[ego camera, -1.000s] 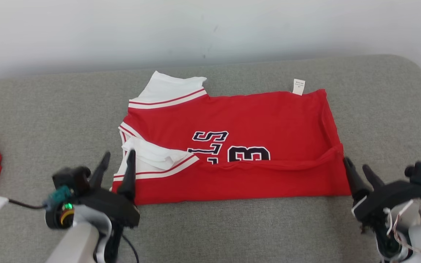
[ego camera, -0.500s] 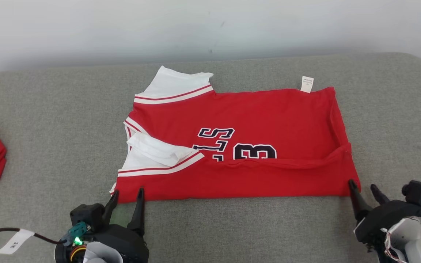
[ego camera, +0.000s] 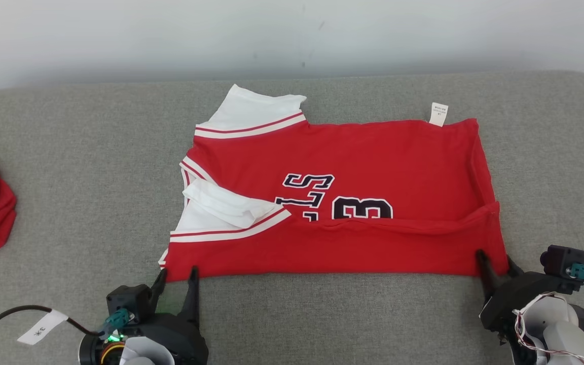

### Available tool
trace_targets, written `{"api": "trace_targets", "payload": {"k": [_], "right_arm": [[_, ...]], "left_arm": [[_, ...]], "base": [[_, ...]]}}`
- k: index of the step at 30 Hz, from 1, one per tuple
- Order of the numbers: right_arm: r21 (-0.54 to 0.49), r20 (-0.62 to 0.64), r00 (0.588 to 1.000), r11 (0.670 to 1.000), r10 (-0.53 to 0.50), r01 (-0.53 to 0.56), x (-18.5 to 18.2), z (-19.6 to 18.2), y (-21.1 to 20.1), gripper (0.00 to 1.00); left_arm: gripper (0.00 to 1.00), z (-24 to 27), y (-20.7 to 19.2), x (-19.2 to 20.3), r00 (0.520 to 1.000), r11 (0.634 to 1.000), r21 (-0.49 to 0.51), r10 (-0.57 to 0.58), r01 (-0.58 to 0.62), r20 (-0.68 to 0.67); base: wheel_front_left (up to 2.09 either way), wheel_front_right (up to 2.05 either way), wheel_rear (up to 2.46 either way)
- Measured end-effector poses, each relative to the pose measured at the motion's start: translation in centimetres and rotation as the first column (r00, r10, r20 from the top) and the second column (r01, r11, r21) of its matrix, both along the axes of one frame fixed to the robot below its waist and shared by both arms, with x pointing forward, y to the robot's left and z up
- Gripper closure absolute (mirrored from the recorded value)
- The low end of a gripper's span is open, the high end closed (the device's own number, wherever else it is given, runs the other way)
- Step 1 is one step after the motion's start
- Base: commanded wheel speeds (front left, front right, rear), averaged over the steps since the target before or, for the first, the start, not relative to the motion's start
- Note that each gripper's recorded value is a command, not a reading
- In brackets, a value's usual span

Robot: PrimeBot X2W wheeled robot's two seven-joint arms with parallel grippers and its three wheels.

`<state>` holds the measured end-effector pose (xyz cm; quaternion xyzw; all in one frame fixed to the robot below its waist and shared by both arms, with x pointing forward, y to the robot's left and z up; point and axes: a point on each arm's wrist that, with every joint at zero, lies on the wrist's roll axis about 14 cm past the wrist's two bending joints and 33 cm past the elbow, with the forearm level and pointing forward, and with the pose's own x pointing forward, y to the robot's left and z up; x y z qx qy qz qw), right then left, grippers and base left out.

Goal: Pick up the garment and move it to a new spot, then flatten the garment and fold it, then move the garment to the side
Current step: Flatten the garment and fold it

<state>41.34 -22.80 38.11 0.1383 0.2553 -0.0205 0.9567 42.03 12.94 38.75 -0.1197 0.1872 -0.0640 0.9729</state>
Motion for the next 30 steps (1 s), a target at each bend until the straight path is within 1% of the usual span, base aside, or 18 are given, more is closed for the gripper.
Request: {"api": "trace_targets", "payload": {"k": [1,2,10,14,19,22,28,30], "right_arm": [[-0.001,0.000,1.000,1.000,0.000,0.000,0.0,0.0,0.0,0.82],[-0.001,-0.001,1.000,1.000,-0.004,0.004,0.0,0.0,-0.1,1.00],[0.031,0.018,0.999,0.999,-0.034,0.034,-1.3,0.2,-0.2,1.00],[0.043,0.030,0.999,0.999,-0.021,0.019,-3.1,0.2,0.4,1.00],[0.051,0.050,0.999,0.999,0.001,-0.004,-5.5,0.7,0.7,1.00],[0.056,0.061,0.998,0.998,0.005,-0.008,-6.7,1.3,0.4,1.00],[0.065,-0.011,1.000,0.998,0.016,-0.015,-9.8,0.4,-0.1,1.00],[0.076,-0.026,1.000,0.997,0.012,-0.010,-10.3,0.4,-0.1,1.00]], "left_arm": [[0.90,-0.1,0.1,0.0,1.000,1.000,0.000,0.001,-0.001,-0.004],[1.00,-0.1,0.1,0.0,1.000,1.000,-0.006,0.004,-0.004,-0.007],[1.00,0.1,0.5,-1.1,1.000,1.000,-0.010,0.005,-0.005,-0.011],[1.00,0.3,1.3,-3.0,1.000,0.999,-0.022,0.030,-0.030,-0.002],[1.00,-0.2,1.9,-7.0,0.998,0.997,-0.048,0.063,-0.064,-0.012],[1.00,0.2,2.1,-8.6,0.997,0.995,-0.056,0.082,-0.082,-0.001],[1.00,0.6,2.2,-11.5,0.993,0.989,-0.093,0.115,-0.117,-0.026],[1.00,0.6,2.4,-12.1,0.992,0.989,-0.083,0.116,-0.119,-0.038]], "base": [[0.00,0.00,0.00],[0.00,0.00,0.00],[0.00,0.00,0.00],[0.00,0.00,0.00],[0.00,0.00,0.00],[0.00,0.00,0.00],[0.00,0.00,0.00],[0.00,0.00,0.00]]}}
